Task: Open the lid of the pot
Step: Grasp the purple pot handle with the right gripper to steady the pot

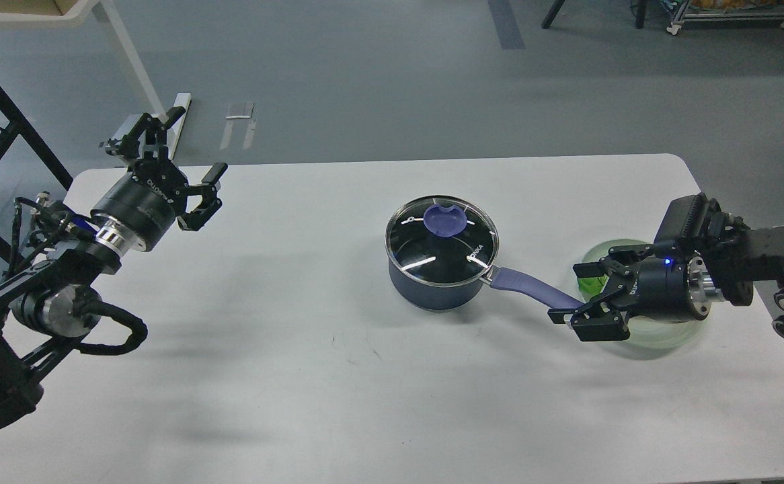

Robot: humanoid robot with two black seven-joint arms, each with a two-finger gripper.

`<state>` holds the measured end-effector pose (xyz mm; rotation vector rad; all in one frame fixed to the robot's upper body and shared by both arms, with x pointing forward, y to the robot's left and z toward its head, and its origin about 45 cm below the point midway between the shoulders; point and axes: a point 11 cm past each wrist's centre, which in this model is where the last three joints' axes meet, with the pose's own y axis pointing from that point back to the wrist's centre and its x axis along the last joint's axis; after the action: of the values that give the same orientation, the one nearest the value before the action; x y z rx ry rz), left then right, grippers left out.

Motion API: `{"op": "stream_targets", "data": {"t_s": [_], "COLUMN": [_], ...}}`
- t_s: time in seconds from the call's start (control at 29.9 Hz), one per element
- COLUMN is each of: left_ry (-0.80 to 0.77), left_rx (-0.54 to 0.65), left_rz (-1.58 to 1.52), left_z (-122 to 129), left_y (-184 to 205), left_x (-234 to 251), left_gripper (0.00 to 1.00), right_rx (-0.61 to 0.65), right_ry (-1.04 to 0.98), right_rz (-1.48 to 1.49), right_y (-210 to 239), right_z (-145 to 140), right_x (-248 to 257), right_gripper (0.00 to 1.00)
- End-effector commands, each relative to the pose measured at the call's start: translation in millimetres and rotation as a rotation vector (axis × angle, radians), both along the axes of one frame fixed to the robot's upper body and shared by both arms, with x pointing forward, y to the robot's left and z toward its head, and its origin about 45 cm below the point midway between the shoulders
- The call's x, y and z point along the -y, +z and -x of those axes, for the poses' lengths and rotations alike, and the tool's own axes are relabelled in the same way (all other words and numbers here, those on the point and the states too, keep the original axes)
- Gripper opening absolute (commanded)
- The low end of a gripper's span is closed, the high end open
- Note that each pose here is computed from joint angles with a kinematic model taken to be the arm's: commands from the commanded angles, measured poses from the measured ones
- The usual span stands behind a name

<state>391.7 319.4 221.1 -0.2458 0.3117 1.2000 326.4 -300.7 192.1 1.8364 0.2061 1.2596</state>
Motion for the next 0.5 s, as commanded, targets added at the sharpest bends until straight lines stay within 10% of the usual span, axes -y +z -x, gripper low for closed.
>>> {"op": "stream_targets", "data": {"t_s": [0.0, 0.47], "left_ry": [-0.009, -0.026], "left_rx": [0.003, 0.011], "left_rz": [0.002, -0.017], "left_z": [0.8, 2.3], "left_y": [2.0, 1.3], "left_x": [3.3, 7.2], "left_gripper": [0.99, 0.99], "right_rx": [0.002, 0.014], "right_ry": [0.014, 0.034], "right_rz": [0.002, 0.027], "right_y": [-4.3, -3.0], "right_z": [-1.4, -4.0], "right_x": [-4.1, -2.2], "right_gripper": [0.92, 0.41]}}
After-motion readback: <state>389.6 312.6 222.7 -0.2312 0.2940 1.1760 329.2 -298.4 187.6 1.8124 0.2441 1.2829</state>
